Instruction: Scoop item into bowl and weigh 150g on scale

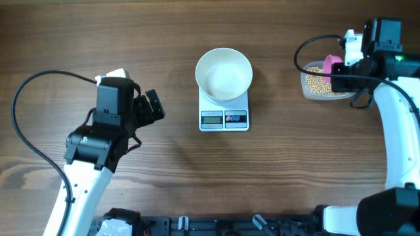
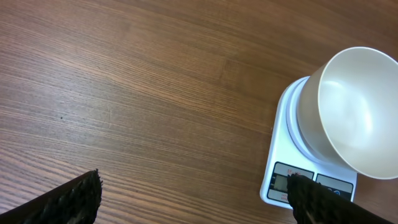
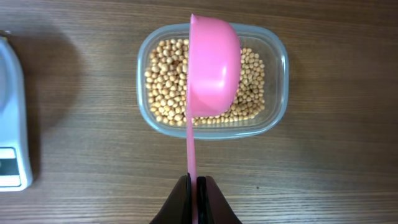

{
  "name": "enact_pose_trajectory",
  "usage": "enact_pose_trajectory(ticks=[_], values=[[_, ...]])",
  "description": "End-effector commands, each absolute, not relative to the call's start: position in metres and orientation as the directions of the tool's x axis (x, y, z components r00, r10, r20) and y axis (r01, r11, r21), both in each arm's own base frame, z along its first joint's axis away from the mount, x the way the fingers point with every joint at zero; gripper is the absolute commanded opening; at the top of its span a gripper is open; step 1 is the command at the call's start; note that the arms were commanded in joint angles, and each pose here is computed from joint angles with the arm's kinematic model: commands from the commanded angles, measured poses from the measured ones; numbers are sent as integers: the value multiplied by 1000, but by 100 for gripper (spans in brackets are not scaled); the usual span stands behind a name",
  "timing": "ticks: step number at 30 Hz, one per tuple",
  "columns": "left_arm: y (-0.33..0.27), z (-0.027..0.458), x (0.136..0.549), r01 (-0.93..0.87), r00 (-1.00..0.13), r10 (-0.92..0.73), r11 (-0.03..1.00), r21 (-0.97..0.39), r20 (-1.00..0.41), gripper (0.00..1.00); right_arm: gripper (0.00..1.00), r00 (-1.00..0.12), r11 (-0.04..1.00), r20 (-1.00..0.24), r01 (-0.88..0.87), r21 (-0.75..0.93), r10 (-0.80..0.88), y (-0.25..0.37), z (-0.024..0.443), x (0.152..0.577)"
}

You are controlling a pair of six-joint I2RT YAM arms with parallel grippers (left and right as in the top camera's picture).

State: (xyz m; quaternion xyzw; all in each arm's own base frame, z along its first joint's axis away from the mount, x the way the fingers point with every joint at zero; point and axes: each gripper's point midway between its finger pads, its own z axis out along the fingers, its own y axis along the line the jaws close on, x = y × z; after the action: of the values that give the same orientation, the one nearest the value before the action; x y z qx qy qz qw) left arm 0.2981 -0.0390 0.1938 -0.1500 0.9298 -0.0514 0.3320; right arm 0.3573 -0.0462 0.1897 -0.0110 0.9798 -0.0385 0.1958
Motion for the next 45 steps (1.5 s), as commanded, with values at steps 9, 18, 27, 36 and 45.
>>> enact_pose_trajectory(ticks=[9, 18, 27, 36, 45], values=[[-35, 199, 302, -247, -723, -306, 952, -181, -619, 100, 4, -868, 1000, -496, 4, -7, 0, -31, 234, 337], [-35, 199, 302, -247, -723, -306, 952, -181, -619, 100, 4, -874, 965, -486, -122, 232, 6, 16, 238, 330], [-35, 199, 302, -247, -723, -306, 952, -181, -619, 100, 4, -885, 964, -465, -121, 237, 4, 17, 236, 324], [-35, 199, 302, -247, -724, -305, 952, -181, -619, 100, 4, -891, 963, -455, -117, 241, 5, 17, 234, 321], [-35, 199, 302, -247, -723, -306, 952, -181, -619, 100, 4, -908, 962, -418, -107, 250, 7, 18, 230, 313]])
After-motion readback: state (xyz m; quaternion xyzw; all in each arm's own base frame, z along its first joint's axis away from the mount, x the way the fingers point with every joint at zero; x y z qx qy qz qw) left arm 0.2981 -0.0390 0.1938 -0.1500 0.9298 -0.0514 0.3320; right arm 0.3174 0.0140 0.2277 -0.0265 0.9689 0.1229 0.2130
